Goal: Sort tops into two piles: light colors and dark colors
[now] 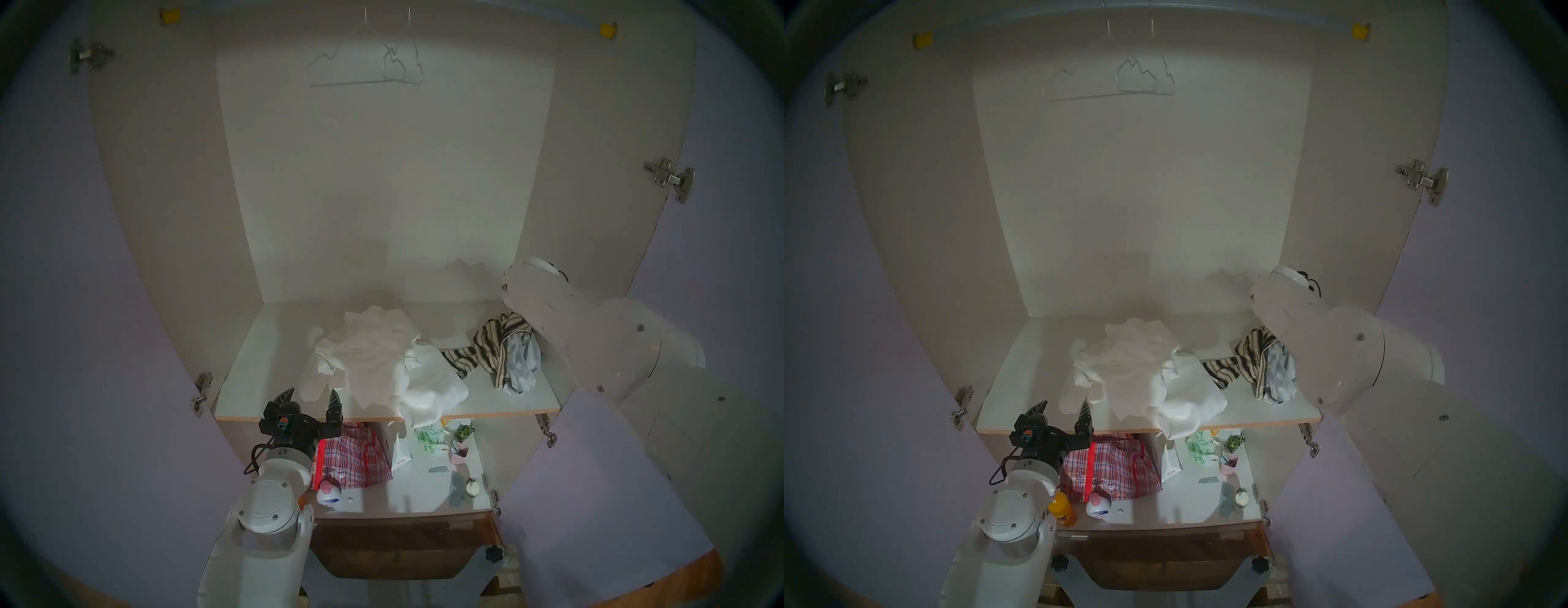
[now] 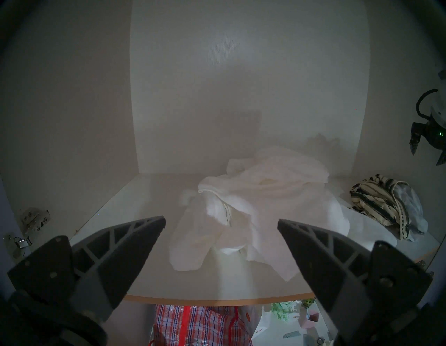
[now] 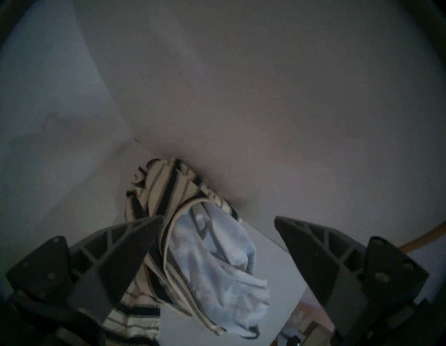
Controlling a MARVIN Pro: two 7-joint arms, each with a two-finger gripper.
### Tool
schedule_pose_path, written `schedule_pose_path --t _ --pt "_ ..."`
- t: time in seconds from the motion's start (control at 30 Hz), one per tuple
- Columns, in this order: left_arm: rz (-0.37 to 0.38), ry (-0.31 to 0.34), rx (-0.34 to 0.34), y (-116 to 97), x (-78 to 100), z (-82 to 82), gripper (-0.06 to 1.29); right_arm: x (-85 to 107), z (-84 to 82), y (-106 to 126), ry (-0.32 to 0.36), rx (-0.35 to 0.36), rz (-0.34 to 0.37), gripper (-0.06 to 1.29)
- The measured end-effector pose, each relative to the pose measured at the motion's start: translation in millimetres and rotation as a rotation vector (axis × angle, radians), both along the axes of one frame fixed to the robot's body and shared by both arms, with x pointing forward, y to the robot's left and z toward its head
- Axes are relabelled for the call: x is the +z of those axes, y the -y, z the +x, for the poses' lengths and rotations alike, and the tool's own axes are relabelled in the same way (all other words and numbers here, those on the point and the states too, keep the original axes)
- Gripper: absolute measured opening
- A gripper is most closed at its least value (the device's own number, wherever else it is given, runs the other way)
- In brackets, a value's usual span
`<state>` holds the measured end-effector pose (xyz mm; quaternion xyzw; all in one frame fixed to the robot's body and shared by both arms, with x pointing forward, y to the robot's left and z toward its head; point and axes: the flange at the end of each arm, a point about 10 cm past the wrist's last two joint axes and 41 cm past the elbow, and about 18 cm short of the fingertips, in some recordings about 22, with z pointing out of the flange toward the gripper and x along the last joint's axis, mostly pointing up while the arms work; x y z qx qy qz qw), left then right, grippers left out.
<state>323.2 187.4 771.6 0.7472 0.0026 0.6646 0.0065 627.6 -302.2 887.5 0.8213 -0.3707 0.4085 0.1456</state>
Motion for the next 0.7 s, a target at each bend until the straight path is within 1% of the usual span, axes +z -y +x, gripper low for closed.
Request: schedule_pose_path --t 0.03,0.07,0.13,0.2,0.23,0.27,0.37,0.4,0.43,0.5,0.57,0.7 --pt "0.004 -0.001 -0.005 0 0.0 0.3 1.26 0.0 1.3 0 0.024 0.007 -0.006 1.24" --pt "0.023 -0.003 -0.027 2 0.1 1.6 1.26 -0.2 1.7 0 0.032 0.009 -0.006 1.24" --pt "0.111 0.007 -0.08 2 3.5 10.8 1.26 -0.7 2.2 0 0.046 0.013 -0.007 1.24" --pt "0.194 0.024 -0.112 -4 9.1 23.4 1.26 -1.0 2.7 -1 0.057 0.016 -0.009 1.24" --pt "0.219 0.028 -0.128 -4 9.6 27.1 1.26 -1.1 2.8 -1 0.061 0.017 -0.009 1.24" --pt "0.254 0.024 -0.174 -2 6.2 34.5 1.26 -1.4 3.1 -1 0.068 0.019 -0.01 1.24" --pt "0.304 -0.01 -0.235 -7 -5.5 46.2 1.26 -2.0 3.4 -1 0.079 0.022 -0.011 1.24" --pt "0.321 -0.025 -0.262 -8 -10.0 49.7 1.26 -2.3 3.5 -1 0.081 0.023 -0.011 1.24" --pt "0.343 -0.054 -0.318 -8 -18.4 53.4 1.26 -2.5 3.6 -1 0.084 0.024 -0.011 1.24" --pt "0.362 -0.076 -0.36 -7 -24.5 58.9 1.26 -2.9 3.6 -1 0.087 0.025 -0.012 1.24" --pt "0.379 -0.079 -0.395 -2 -25.8 67.1 1.26 -3.2 3.7 -2 0.089 0.027 -0.011 1.24" --pt "0.415 -0.054 -0.432 9 -16.8 85.6 1.26 -3.6 3.7 -2 0.092 0.028 -0.011 1.24"
